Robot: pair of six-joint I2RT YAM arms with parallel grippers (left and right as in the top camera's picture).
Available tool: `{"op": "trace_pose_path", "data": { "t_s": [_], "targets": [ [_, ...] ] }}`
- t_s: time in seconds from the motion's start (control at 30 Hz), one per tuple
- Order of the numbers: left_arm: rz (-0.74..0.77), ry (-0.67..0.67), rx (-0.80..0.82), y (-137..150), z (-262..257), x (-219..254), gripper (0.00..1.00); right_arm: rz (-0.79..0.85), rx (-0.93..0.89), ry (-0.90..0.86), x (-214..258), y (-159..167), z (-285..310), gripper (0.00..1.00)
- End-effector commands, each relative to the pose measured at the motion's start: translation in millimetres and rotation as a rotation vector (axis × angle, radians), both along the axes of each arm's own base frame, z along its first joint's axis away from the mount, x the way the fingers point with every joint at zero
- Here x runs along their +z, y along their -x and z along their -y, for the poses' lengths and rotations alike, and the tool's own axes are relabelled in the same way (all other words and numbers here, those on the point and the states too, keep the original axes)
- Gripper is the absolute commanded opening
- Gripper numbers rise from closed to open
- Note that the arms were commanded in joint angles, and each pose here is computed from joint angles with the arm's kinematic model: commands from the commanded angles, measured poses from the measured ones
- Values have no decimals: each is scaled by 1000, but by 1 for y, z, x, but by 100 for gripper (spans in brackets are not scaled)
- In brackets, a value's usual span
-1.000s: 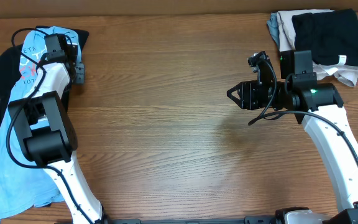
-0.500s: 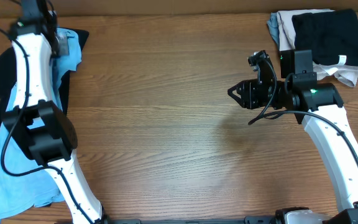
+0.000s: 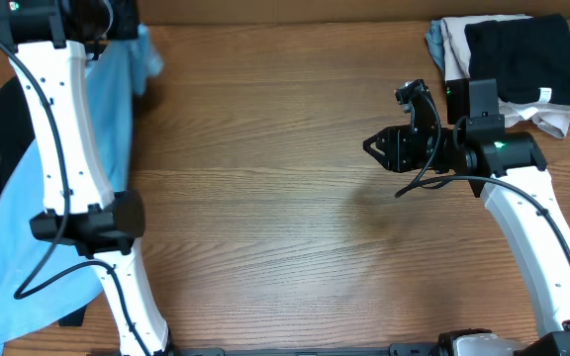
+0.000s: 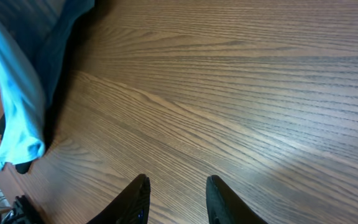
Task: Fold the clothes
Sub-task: 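Lift the blue T-shirt with the left gripper off the black shirt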
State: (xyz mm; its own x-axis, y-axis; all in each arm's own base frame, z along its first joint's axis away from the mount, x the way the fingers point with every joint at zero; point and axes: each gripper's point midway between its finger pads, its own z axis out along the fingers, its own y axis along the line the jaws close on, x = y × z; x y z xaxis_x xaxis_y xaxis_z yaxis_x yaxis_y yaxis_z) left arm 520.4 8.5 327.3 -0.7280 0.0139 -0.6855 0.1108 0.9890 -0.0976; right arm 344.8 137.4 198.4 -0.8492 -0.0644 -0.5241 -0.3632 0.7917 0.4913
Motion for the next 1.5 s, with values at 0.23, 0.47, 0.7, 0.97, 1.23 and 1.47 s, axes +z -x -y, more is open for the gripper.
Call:
{"op": "trace_pose_path", "data": {
  "t_s": [0.23,0.47,0.7,0.97,1.23,1.47],
  "targets": [
    [345,301,-295,33,117,130,4,84,15,-37,33,1,-4,33],
    [469,433,-382,51,158,182,4,122,23,-51,47,7,-5,34],
    [503,541,-425,62,186,206,4,131,46,-80,51,9,-10,39],
    [502,590,-475,71,207,214,4,194,100,-94,58,3,-28,45],
    [450,616,-525,81,217,208,4,276,169,-22,42,-15,-73,63],
    [394,628,-534,86,219,198,4,250,185,59,7,-24,-98,65]
  ]
}}
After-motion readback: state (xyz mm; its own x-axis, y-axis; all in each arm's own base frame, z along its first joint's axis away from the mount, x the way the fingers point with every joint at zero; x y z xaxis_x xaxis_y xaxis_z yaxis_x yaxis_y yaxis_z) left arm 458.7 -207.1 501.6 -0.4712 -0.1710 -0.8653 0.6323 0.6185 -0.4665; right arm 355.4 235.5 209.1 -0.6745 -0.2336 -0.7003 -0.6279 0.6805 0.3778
